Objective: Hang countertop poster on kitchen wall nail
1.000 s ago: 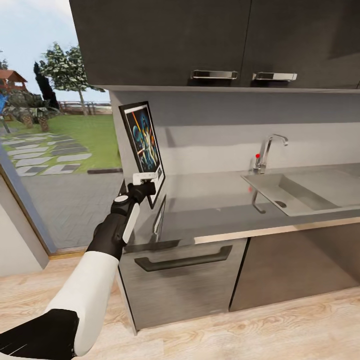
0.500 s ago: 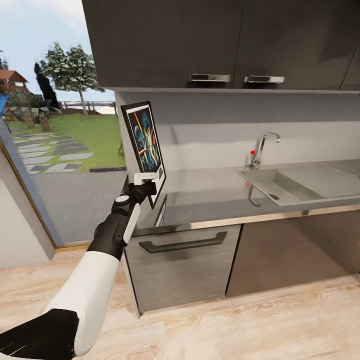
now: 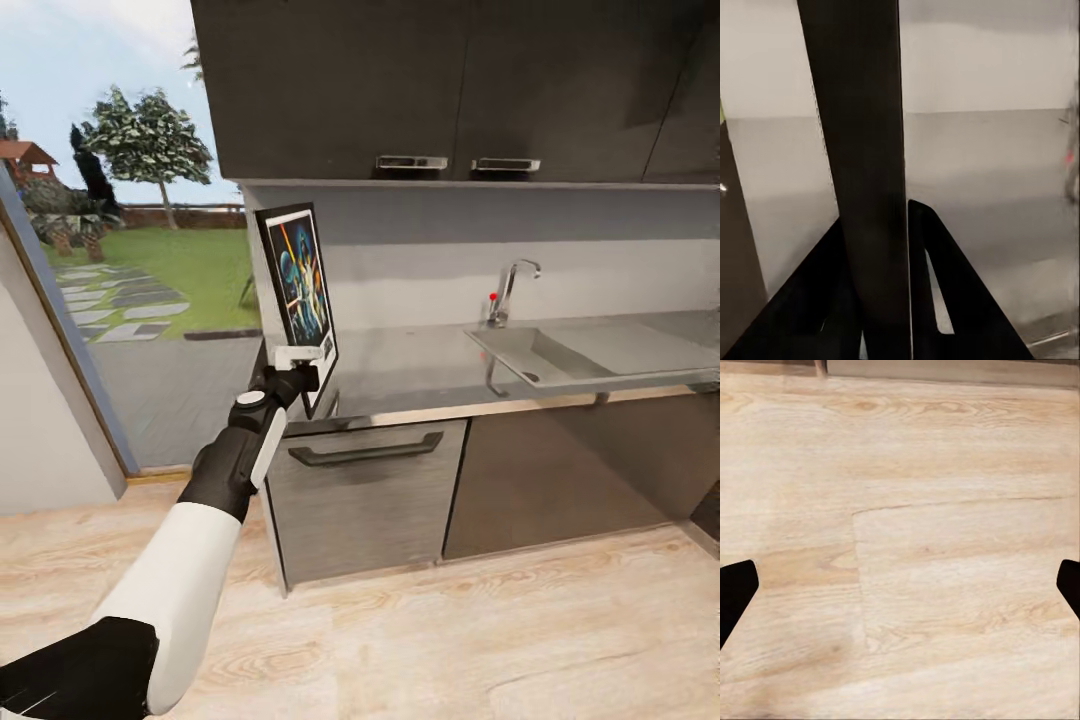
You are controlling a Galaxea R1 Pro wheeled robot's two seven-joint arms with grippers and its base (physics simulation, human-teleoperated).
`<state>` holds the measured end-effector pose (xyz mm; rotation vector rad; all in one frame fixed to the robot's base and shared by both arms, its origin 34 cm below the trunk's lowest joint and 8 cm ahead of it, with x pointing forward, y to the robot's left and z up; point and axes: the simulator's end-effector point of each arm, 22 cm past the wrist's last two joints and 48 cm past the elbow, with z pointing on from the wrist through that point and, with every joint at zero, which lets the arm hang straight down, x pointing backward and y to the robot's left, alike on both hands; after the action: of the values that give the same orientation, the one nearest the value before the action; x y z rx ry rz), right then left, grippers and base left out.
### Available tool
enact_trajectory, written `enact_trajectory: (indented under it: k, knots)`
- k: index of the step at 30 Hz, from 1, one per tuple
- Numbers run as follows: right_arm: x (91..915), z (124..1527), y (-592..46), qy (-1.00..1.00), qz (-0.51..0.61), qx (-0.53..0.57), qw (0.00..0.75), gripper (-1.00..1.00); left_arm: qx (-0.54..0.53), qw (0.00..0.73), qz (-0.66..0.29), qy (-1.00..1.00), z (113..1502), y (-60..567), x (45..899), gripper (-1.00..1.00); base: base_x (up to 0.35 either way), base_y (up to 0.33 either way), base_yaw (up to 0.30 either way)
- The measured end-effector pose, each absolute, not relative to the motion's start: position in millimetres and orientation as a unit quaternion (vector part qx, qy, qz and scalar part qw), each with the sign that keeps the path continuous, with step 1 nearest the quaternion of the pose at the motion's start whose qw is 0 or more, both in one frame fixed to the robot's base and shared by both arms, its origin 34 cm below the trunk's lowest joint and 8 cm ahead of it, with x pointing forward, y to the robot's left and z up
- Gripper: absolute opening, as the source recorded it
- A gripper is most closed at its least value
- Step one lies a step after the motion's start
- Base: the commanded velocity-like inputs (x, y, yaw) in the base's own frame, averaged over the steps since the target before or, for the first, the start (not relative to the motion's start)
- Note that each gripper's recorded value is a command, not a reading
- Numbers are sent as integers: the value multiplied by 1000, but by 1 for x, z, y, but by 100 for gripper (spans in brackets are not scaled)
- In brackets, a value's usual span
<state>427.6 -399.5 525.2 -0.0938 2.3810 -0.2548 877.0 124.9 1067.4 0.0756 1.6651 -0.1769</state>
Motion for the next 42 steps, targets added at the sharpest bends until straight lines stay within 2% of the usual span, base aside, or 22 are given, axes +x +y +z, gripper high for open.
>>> enact_trajectory:
  k: [7, 17, 25, 29, 42]
  knots:
    - [427, 525, -399, 926, -99, -37, 363, 100, 70, 668, -76, 737, 1068, 99, 872, -100, -338, 0, 0]
    - [427, 525, -399, 926, -99, -37, 362, 100, 78, 677, -81, 727, 1082, 94, 869, -100, -338, 0, 0]
    - [427, 525, -399, 926, -99, -37, 362, 100, 110, 685, -130, 709, 1101, 70, 858, -100, -313, 0, 0]
    - [427, 525, -399, 926, -99, -37, 363, 100, 175, 640, -239, 709, 1094, 22, 832, -100, -64, 0, 0]
    - [428, 529, -412, 925, -100, -38, 365, 100, 326, 510, -440, 664, 1046, -41, 749, -100, -7, 0, 0]
